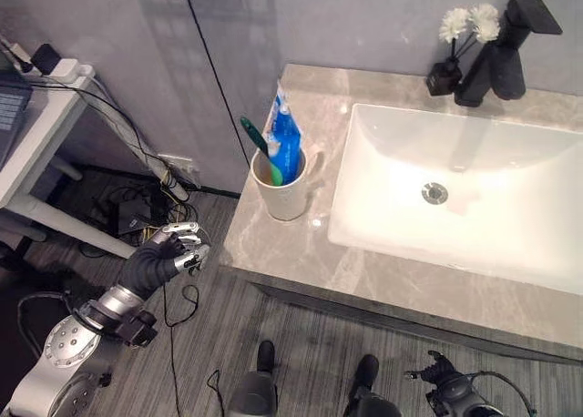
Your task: Put brush and paste in cup on sink, flatten towel.
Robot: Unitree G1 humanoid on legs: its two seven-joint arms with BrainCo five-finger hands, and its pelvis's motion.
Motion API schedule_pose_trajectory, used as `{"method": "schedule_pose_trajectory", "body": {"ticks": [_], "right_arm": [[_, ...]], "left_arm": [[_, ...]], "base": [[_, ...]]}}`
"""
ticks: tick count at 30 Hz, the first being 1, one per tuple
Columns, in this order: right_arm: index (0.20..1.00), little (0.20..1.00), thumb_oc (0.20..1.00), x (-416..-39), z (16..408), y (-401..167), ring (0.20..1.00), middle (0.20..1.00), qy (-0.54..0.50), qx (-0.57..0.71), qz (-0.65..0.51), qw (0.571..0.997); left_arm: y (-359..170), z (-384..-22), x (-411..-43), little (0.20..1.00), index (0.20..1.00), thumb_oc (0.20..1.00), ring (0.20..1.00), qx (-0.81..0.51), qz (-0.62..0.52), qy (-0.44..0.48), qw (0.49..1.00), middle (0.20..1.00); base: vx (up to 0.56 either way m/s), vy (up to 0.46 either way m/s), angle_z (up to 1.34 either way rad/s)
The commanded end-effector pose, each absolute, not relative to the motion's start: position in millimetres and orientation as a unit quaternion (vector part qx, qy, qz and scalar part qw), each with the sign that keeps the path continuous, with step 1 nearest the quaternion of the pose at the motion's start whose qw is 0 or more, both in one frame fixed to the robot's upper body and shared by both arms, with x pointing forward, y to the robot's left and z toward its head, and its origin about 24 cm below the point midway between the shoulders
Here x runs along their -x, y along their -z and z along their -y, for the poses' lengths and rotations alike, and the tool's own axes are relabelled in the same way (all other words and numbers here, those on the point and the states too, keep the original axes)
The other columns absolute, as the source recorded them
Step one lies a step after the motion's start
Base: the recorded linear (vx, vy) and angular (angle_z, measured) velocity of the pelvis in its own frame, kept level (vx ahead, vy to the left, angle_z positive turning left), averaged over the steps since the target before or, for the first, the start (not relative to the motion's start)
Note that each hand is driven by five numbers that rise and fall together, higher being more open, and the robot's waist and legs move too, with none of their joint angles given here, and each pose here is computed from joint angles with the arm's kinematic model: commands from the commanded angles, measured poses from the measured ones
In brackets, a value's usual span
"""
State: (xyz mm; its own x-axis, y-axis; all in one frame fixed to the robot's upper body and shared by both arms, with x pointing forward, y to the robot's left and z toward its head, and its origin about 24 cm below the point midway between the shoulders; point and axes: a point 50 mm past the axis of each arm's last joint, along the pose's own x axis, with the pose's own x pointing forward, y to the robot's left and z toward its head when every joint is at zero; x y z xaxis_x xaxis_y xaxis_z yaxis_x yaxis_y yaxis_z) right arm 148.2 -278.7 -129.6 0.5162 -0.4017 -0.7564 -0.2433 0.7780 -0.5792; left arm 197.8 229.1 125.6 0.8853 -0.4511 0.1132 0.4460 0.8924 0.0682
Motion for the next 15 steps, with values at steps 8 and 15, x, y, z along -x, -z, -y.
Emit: {"method": "schedule_pose_trajectory", "body": {"ticks": [8,15], "right_arm": [[1.0,1.0,1.0,-171,274,121,1.0,1.0,0.064,0.328,-0.452,0.827],[1.0,1.0,1.0,-188,260,117,1.0,1.0,0.043,0.333,-0.427,0.84]], "left_arm": [[-126,-208,-201,0.2,0.2,0.2,0.2,-0.008,0.097,0.26,0.961,0.2],[-124,-196,-205,0.2,0.2,0.2,0.2,-0.004,0.105,0.281,0.954,0.2]], "base": [[0.04,-0.02,-0.04],[0.03,-0.006,-0.05]]}}
